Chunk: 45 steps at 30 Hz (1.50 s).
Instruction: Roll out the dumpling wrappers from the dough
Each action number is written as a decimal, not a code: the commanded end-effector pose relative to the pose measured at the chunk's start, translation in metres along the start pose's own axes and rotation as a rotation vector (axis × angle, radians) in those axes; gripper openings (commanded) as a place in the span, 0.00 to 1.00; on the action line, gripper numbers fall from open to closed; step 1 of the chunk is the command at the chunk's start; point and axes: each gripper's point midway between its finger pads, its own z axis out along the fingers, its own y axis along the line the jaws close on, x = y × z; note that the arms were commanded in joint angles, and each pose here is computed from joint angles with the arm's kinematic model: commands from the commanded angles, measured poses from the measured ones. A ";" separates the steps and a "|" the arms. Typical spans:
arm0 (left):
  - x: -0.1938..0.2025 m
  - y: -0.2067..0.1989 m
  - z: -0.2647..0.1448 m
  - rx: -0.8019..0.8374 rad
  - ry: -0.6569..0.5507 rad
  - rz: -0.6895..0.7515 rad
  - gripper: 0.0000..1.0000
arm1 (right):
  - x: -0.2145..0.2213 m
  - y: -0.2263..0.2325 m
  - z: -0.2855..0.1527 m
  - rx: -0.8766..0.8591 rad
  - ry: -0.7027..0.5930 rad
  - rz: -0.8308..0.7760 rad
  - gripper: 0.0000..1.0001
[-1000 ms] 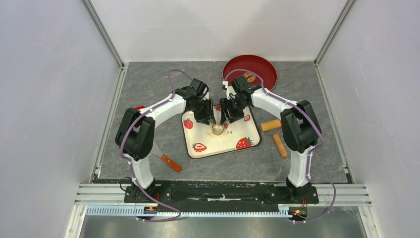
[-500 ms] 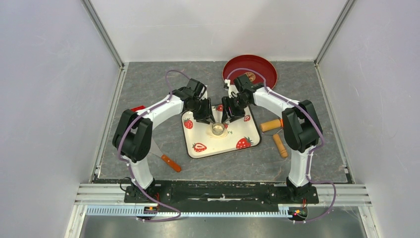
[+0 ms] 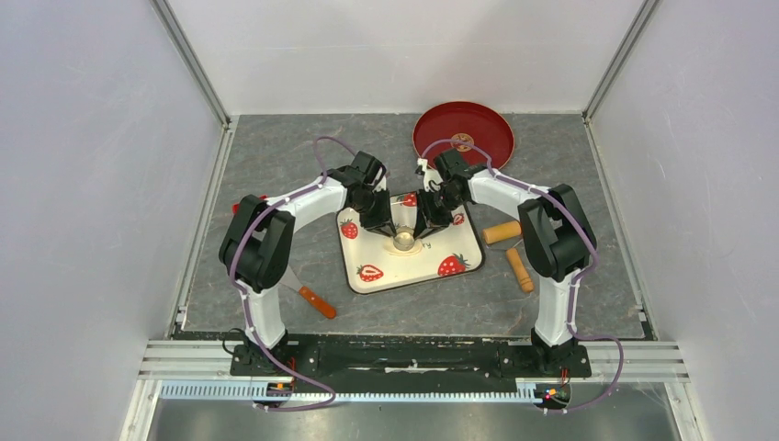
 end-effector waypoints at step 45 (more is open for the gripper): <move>-0.035 -0.051 -0.062 0.148 -0.161 0.025 0.48 | -0.045 0.032 -0.048 -0.061 -0.091 -0.001 0.64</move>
